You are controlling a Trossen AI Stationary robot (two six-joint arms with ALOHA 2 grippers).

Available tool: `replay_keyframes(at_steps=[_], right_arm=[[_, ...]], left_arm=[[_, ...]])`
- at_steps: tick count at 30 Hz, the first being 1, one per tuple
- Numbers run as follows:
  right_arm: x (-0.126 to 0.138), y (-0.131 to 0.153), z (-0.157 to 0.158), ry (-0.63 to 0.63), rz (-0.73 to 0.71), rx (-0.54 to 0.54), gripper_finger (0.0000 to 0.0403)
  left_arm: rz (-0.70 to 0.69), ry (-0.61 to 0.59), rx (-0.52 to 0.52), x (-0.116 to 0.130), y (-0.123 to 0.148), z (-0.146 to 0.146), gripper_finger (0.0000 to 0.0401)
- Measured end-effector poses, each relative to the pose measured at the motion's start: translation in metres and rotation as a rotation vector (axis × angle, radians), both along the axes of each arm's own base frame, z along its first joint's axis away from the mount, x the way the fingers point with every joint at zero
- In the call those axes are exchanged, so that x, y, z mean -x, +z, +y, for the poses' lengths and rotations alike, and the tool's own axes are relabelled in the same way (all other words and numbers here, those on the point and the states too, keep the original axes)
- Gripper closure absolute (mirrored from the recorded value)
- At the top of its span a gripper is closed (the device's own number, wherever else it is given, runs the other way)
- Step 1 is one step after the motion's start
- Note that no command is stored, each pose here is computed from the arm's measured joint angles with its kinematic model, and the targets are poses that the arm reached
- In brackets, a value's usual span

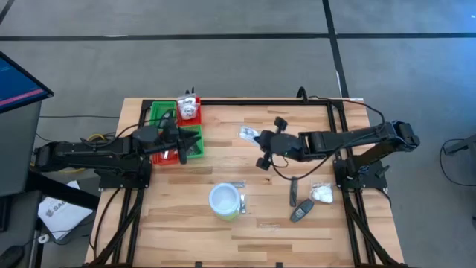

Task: Pick & Place Travel size toiletries
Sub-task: Put the white cotton pack into the top red bin

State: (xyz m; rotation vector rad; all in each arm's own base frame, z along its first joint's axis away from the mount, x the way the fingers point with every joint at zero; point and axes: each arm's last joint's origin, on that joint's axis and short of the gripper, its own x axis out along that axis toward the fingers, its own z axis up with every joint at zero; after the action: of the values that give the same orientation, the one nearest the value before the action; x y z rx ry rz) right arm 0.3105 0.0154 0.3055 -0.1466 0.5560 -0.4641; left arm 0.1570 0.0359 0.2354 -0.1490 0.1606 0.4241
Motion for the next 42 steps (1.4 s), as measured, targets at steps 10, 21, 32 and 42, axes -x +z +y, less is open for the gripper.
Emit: replay_keyframes(at_steps=[10,21,32,42], right_arm=[[-0.017,0.027,-0.007,0.283,-0.264,0.016,0.0403],[-0.034,0.026,-0.004,0.407,-0.378,0.020,0.0403],[-0.039,0.022,-0.004,0.456,-0.389,0.022,0.0403],[-0.039,0.022,-0.005,0.476,-0.392,0.016,0.0403]], left_arm=[[-0.168,-0.136,-0.042,-0.010,0.014,-0.002,0.0306],[-0.266,-0.258,-0.113,-0.043,0.008,0.001,0.0297],[-0.354,-0.372,-0.169,-0.055,0.008,0.000,0.0235],[-0.420,-0.406,-0.197,-0.055,0.013,-0.002,0.0258]])
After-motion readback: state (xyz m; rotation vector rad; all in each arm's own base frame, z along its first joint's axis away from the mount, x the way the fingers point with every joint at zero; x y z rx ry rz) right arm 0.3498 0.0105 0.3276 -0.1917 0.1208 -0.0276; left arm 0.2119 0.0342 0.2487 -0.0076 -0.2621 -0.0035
